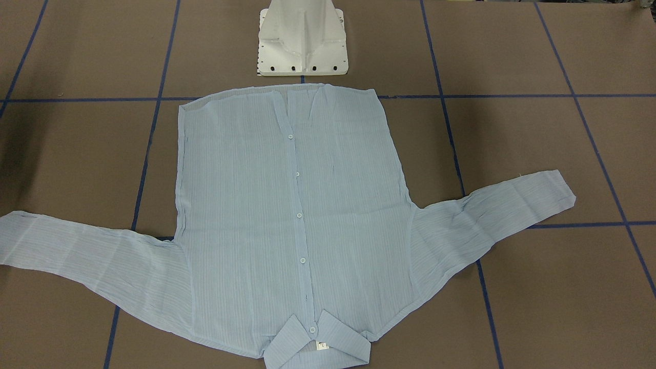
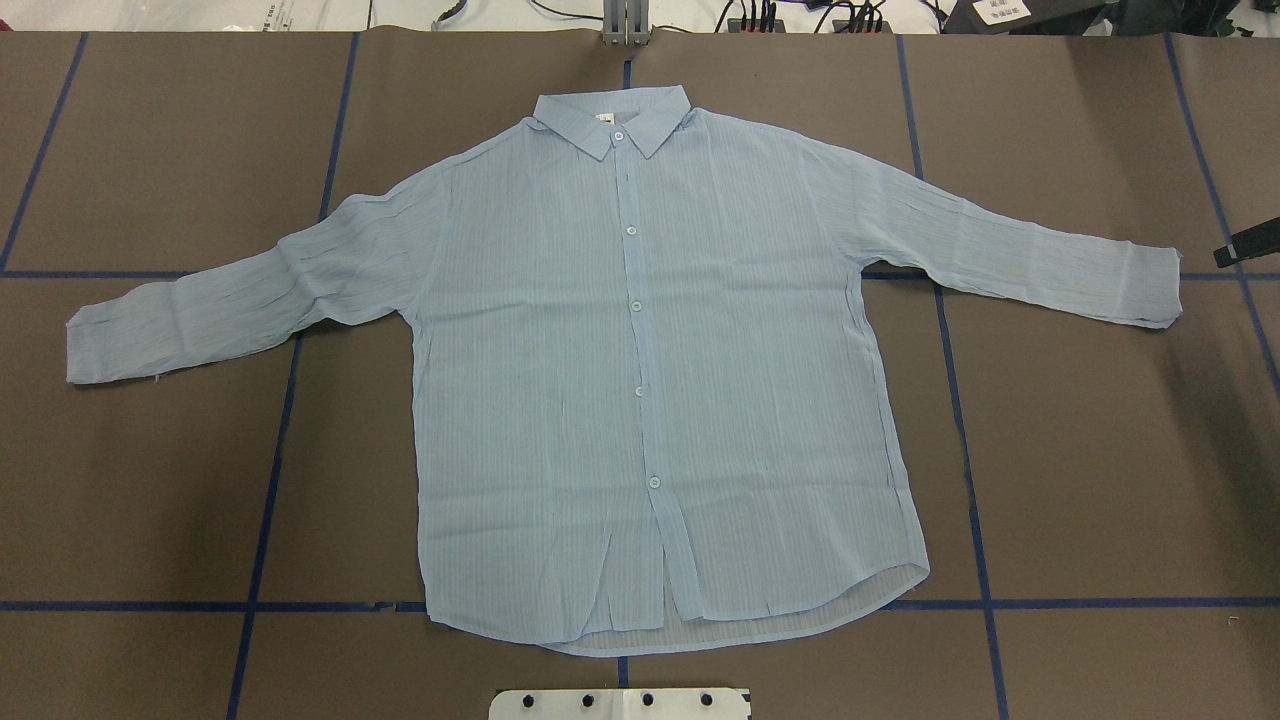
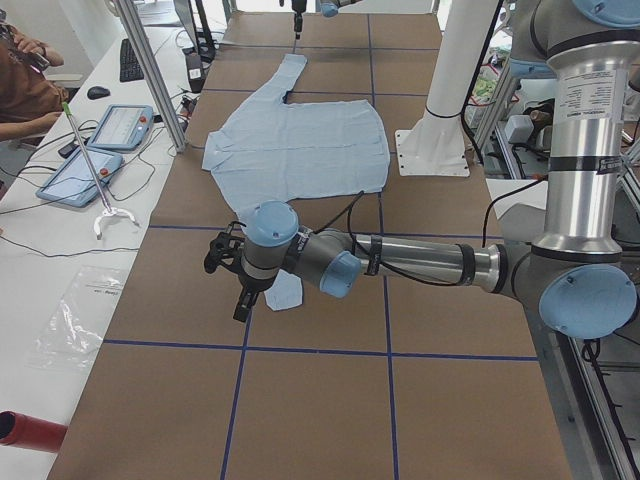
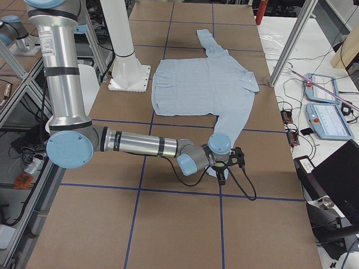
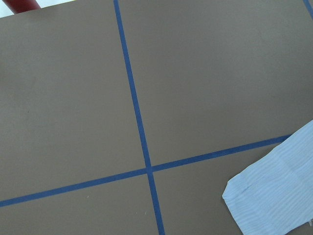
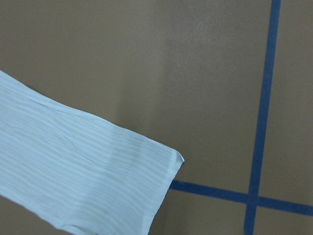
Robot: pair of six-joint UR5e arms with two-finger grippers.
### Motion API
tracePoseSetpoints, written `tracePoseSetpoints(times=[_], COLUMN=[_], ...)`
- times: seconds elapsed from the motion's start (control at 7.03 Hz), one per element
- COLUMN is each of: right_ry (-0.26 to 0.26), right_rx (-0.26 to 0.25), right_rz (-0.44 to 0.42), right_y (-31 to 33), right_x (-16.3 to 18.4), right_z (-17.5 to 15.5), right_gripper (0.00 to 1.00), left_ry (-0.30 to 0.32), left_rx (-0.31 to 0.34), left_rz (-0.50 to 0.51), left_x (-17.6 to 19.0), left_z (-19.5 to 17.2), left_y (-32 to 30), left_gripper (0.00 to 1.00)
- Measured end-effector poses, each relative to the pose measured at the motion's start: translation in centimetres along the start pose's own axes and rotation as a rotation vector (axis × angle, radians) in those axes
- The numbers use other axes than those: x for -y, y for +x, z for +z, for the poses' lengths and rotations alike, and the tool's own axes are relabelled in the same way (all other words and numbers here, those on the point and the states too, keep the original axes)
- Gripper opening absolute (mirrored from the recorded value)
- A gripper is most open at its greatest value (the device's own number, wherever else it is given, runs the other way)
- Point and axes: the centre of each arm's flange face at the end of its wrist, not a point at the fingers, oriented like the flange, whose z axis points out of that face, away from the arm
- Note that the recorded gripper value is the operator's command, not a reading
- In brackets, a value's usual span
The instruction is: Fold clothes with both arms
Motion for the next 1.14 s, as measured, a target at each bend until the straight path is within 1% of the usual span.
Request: tracePoseSetpoints(times=[0.14,0.28,0.57,0.71,0.85,1.0,1.14], right_ry=[0.004,-0.008,-0.029,-0.033,-0.036,-0.04,-0.045], right_rx=[-0.012,-0.022,-0.029,-0.028,-0.026,-0.026,-0.026], right_rz=[-0.018,-0.029,-0.038,-0.038,-0.038,-0.037,-0.037], right_y=[-0.5,-1.3,-2.3,-2.4,-2.5,-2.6,-2.7], right_x=[-0.5,-1.1,-1.5,-1.6,-1.6,-1.6,-1.6], right_z=[2.3,4.1,5.9,6.1,6.2,6.3,6.4], right_gripper=[1.0,0.96,0.62,0.5,0.42,0.24,0.13], left_ry=[-0.001,0.0,0.005,0.005,0.005,0.007,0.008], left_rx=[-0.001,-0.002,-0.003,-0.003,-0.003,-0.003,-0.003], left_rz=[0.001,0.004,0.011,0.01,0.01,0.011,0.012], left_x=[0.1,0.1,0.2,0.2,0.2,0.3,0.3], left_z=[0.1,0.1,0.1,0.1,0.1,0.1,0.0], left_y=[0.0,0.0,0.1,0.0,0.0,0.1,0.2], left_gripper=[1.0,1.0,0.99,1.0,0.99,0.99,0.99])
